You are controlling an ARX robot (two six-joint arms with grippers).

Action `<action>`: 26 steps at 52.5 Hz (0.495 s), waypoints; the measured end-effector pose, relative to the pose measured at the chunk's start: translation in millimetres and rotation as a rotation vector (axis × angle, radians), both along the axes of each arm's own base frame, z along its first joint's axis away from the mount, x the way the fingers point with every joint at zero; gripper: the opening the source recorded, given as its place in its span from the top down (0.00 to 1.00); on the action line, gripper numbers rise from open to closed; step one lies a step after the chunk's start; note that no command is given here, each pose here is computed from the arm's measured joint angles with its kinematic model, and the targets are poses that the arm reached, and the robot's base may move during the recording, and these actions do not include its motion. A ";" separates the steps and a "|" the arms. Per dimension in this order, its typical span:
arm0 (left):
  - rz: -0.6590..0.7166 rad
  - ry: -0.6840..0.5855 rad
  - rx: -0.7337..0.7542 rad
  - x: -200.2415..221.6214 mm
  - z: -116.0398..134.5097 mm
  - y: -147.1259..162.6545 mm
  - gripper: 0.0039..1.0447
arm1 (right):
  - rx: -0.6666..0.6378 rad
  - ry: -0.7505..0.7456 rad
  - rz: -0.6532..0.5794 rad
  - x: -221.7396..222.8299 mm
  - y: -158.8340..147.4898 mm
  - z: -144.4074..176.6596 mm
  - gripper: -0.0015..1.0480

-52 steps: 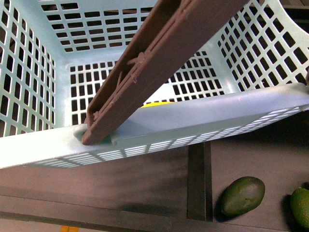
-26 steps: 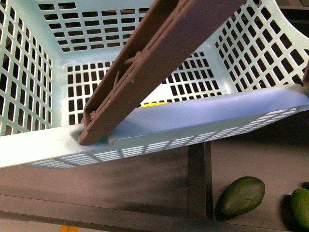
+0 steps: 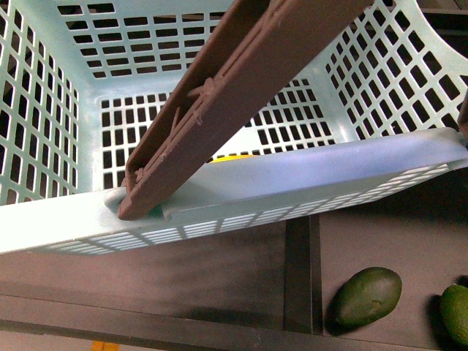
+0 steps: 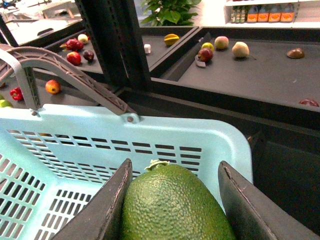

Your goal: Pick mango and avocado into basket

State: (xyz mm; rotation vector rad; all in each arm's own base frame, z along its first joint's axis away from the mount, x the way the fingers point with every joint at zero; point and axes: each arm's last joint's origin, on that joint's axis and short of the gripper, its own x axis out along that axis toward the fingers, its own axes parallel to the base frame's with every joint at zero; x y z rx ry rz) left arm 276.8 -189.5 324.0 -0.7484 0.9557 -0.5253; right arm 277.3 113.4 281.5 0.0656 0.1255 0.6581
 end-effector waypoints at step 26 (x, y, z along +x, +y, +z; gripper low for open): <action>0.001 0.002 -0.001 -0.1 -0.1 -0.1 0.96 | 0.004 0.062 -0.009 4.9 32.9 -21.3 0.08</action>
